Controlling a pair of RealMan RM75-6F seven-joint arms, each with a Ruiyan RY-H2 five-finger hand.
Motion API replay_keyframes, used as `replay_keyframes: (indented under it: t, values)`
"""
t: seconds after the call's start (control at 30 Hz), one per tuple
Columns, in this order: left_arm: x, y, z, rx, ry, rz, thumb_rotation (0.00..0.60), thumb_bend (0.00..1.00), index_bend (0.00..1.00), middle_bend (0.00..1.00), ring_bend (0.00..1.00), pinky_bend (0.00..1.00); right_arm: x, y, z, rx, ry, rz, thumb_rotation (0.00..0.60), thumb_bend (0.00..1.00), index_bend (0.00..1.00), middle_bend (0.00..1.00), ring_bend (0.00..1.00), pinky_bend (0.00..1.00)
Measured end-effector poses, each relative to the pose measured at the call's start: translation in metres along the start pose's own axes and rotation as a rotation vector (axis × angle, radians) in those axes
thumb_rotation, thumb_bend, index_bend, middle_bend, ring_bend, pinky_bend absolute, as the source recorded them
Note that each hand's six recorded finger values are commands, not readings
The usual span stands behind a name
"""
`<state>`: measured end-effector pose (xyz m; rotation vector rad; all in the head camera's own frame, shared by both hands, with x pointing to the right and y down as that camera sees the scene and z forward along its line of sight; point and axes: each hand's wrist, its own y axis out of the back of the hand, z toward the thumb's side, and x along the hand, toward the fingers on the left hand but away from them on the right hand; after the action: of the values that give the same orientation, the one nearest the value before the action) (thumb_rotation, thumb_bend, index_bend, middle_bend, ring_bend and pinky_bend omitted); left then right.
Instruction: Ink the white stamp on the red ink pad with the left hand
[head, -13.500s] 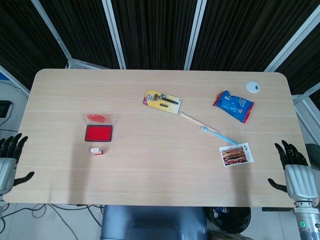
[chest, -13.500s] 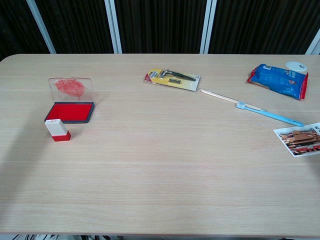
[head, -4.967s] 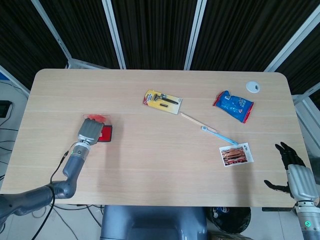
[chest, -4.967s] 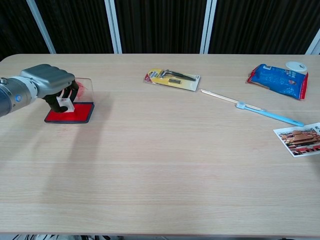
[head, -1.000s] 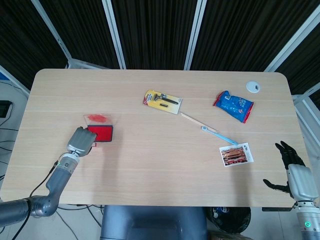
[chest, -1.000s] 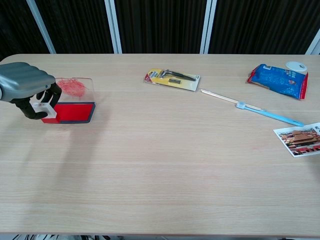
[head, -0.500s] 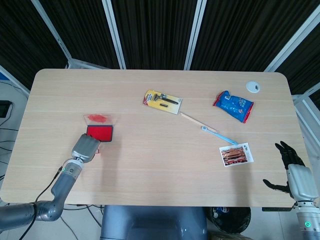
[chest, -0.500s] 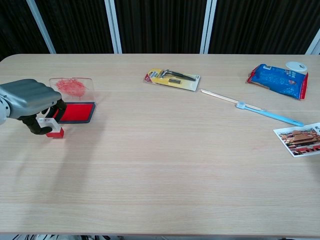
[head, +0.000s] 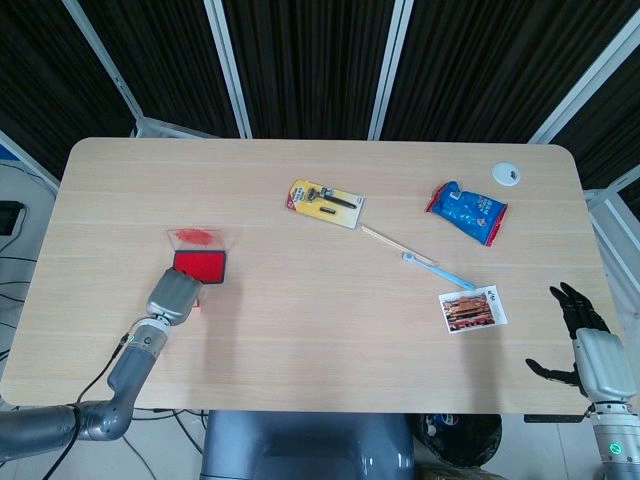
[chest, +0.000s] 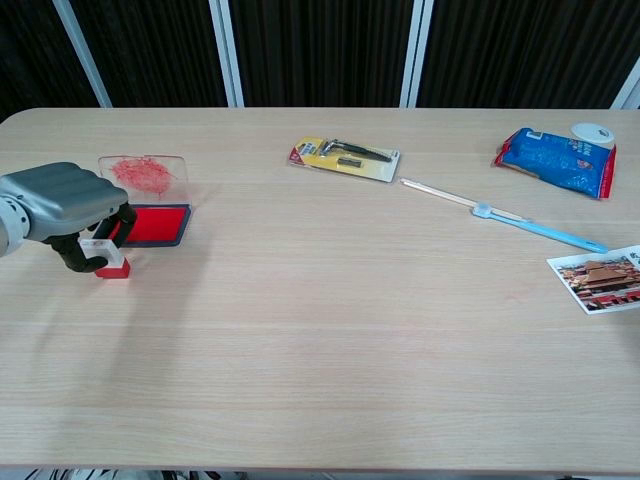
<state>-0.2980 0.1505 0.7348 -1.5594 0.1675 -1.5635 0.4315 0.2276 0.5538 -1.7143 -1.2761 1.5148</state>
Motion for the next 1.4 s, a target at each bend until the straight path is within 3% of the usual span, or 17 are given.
replay_keyframes:
  t: [0.37, 0.97, 1.1, 1.3, 1.4]
  values:
    - [0.0, -0.001, -0.001, 0.013, 0.0, -0.004, 0.6, 0.38, 0.57, 0.56, 0.33, 0.4, 0.0, 0.0, 0.0, 0.0, 0.0, 0.001, 0.6, 0.1, 0.0, 0.0, 0.0, 0.18]
    - [-0.003, 0.002, -0.007, 0.039, 0.029, -0.023, 0.6, 0.3, 0.36, 0.33, 0.23, 0.31, 0.001, 0.0, 0.001, 0.001, 0.003, -0.002, 0.6, 0.1, 0.0, 0.0, 0.0, 0.18]
    - [-0.003, 0.003, -0.008, 0.031, 0.031, -0.022, 0.6, 0.22, 0.29, 0.24, 0.18, 0.25, 0.001, 0.0, 0.001, 0.001, 0.003, -0.001, 0.6, 0.1, 0.0, 0.0, 0.0, 0.18]
    - [-0.007, 0.007, -0.012, 0.032, 0.034, -0.023, 0.6, 0.01, 0.07, 0.02, 0.03, 0.09, 0.001, 0.0, 0.001, 0.001, 0.003, -0.002, 0.6, 0.1, 0.0, 0.0, 0.0, 0.18]
    - [-0.011, 0.01, -0.015, 0.028, 0.037, -0.022, 0.6, 0.0, 0.03, 0.0, 0.0, 0.05, 0.001, 0.0, 0.001, 0.002, 0.004, -0.002, 0.6, 0.1, 0.0, 0.0, 0.0, 0.18]
